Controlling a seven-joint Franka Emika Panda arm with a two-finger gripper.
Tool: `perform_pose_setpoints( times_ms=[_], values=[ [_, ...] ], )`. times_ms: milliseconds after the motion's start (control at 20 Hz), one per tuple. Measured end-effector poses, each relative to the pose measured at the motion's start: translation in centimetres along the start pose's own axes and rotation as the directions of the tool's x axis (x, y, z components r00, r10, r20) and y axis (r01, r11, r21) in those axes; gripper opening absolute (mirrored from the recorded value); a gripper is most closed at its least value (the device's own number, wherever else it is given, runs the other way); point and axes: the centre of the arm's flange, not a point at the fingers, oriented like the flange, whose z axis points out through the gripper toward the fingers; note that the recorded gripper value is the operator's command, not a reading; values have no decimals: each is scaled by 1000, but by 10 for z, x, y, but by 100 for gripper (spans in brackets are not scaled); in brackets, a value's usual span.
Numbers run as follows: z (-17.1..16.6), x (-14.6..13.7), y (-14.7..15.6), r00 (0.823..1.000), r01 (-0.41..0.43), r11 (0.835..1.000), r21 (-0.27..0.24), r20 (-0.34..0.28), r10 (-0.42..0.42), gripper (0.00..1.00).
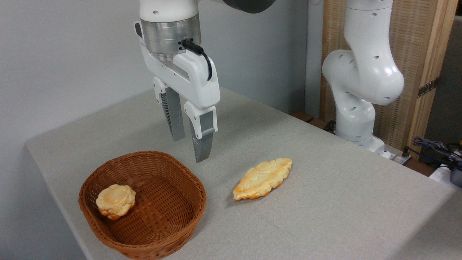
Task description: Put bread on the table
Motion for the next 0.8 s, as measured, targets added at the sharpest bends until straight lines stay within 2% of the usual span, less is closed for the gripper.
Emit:
perform_pose_setpoints(
  times_ms=[450, 650, 800],
  values=[
    [10, 8, -1, 1000, -8, 1000, 1, 4, 8, 100],
    [28, 38, -4, 999, -38, 997, 61, -36, 40, 100],
    [54, 71, 3, 995, -83, 993, 83, -50, 87, 100]
  ],
)
